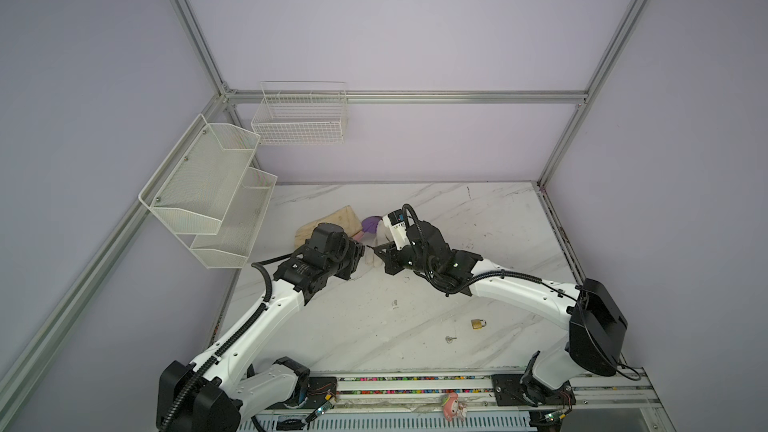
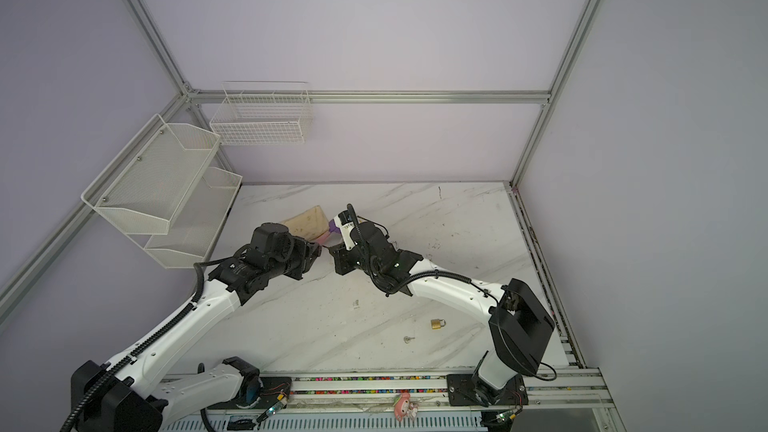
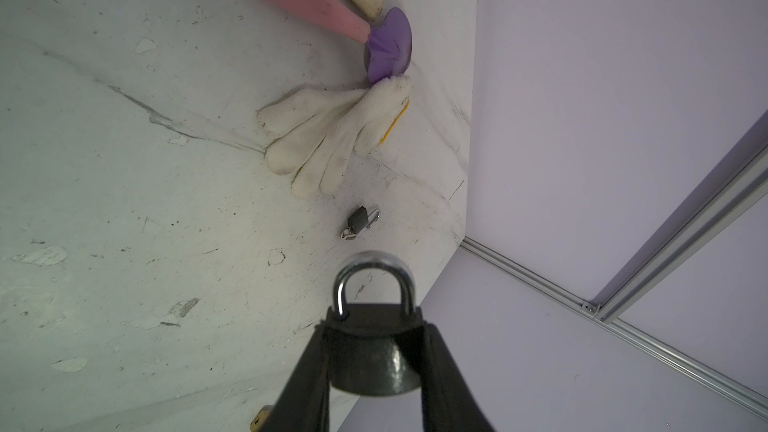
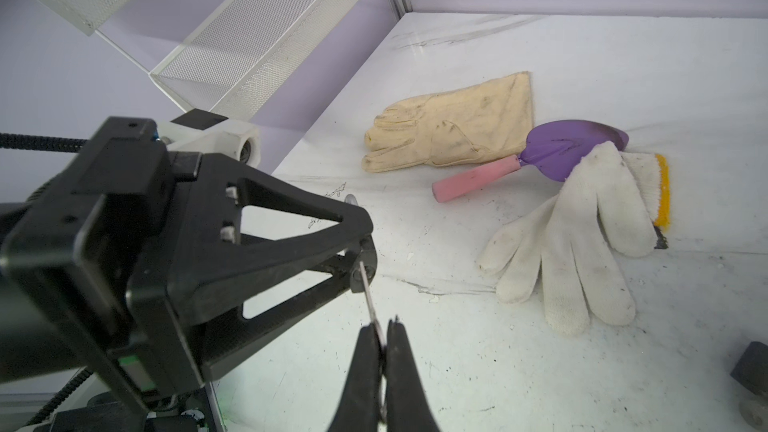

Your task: Unlock with the key

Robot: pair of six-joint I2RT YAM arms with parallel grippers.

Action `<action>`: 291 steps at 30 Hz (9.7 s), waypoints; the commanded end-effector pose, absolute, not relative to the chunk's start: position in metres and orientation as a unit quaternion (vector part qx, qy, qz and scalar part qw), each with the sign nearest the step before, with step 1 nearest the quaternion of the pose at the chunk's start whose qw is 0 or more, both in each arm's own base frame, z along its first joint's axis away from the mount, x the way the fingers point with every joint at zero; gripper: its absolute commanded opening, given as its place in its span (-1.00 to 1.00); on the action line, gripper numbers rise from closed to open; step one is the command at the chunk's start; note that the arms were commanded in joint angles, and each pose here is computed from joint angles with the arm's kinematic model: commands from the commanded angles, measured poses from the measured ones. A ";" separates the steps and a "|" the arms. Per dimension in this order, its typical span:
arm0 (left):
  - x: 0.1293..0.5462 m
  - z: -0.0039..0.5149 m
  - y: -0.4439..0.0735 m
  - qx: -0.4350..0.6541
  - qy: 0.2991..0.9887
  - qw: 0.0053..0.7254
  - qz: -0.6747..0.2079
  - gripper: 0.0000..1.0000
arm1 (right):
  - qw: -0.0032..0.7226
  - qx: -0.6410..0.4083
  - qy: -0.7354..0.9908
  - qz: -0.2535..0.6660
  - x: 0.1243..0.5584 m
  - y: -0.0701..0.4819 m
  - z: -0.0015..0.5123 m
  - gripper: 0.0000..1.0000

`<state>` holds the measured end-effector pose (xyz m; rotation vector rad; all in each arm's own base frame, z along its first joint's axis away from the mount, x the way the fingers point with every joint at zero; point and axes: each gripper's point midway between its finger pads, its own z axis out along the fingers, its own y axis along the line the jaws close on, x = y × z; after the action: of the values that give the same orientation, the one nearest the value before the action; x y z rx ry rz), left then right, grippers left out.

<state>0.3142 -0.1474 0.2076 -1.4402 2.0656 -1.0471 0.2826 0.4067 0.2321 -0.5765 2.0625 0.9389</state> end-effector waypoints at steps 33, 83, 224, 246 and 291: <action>0.325 0.248 -0.155 -0.486 0.728 0.229 -0.427 -1.00 | 0.389 -0.257 0.801 0.375 0.275 0.422 0.231 -1.00; 0.309 0.292 -0.238 -0.393 0.746 0.180 -0.506 -1.00 | 0.395 -0.214 0.710 0.543 0.261 0.464 0.316 -1.00; 0.270 0.052 -0.152 -0.014 0.988 0.151 -0.022 -0.52 | 0.304 -0.049 0.937 0.163 0.326 0.265 0.192 0.81; 0.284 0.192 -0.186 0.021 0.906 0.355 -0.230 0.33 | 0.165 0.155 0.963 0.147 0.171 0.232 0.109 0.43; 0.295 0.188 -0.222 0.015 0.889 0.334 -0.314 0.33 | 0.075 0.065 0.985 0.143 0.129 0.219 0.020 -0.34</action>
<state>0.2909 -0.2220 0.1808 0.0587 2.3543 -0.7983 0.1282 0.2167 0.0244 0.2202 2.9473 0.4331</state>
